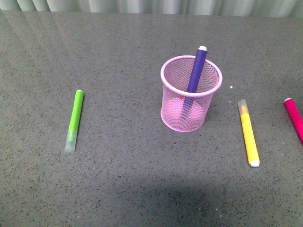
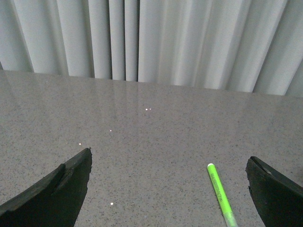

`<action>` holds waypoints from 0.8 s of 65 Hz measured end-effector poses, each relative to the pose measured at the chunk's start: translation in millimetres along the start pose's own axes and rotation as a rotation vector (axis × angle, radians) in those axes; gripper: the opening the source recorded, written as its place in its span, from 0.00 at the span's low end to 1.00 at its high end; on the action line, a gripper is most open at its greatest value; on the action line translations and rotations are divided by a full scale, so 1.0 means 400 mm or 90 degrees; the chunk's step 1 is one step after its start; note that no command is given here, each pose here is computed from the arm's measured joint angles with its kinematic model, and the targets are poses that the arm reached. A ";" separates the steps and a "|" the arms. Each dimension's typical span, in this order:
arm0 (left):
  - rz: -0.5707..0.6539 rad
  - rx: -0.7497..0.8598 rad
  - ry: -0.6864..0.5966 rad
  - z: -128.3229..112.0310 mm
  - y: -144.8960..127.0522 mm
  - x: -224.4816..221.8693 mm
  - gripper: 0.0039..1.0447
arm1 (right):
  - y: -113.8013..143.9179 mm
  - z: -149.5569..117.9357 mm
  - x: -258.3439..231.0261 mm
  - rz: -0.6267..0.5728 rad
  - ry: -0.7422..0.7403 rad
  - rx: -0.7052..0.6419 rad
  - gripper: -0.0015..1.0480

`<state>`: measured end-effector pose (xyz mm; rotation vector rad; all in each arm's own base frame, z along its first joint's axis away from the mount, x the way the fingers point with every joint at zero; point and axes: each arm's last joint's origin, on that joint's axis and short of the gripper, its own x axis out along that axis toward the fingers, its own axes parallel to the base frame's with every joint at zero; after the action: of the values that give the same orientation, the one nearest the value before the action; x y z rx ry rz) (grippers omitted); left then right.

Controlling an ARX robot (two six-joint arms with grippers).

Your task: Insert purple and pink pens into pink cup

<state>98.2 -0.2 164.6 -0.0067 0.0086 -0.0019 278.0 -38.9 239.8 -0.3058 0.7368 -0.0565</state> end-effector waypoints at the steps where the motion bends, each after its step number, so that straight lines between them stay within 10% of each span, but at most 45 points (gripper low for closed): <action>1: 0.000 0.000 0.000 0.000 0.000 0.000 0.93 | 0.004 -0.001 0.016 0.003 0.013 -0.009 0.93; 52: 0.000 0.000 0.000 0.000 0.000 0.000 0.93 | 0.089 -0.034 0.279 0.006 0.197 0.003 0.93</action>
<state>98.2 -0.2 164.6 -0.0070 0.0086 -0.0015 349.9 -26.1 147.0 -0.2925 1.0442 -0.0969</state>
